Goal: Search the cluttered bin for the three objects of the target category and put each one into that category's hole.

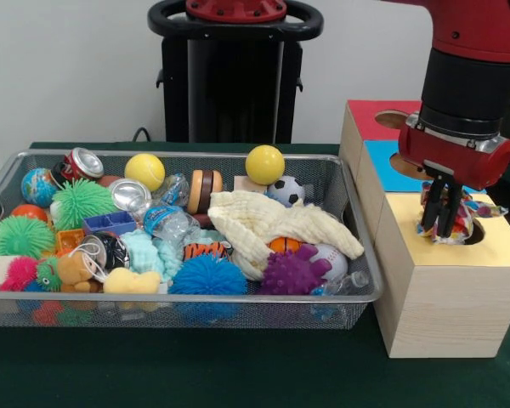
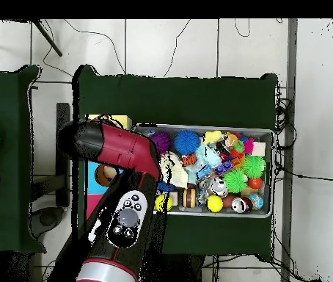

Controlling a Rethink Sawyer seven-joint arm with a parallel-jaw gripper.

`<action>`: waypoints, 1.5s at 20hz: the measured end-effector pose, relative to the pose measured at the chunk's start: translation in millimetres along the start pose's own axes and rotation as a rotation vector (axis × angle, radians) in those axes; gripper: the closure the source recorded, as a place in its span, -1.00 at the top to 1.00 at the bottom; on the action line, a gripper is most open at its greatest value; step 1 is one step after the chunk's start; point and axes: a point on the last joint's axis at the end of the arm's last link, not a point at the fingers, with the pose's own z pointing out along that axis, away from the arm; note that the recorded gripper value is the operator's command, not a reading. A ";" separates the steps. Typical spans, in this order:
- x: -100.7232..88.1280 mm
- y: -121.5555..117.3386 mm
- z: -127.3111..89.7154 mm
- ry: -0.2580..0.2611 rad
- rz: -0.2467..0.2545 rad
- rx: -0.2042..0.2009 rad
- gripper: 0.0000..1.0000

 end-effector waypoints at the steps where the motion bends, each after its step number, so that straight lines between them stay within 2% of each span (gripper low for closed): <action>1: 0.1 0.1 0.0 -0.002 0.000 0.000 -1.00; 11: 12.8 12.6 4.4 -0.062 -0.003 -0.035 -1.00; 21: 16.5 13.4 4.4 -0.082 0.011 -0.040 -1.00; 30: 23.5 12.8 4.3 -0.118 -0.012 -0.029 -1.00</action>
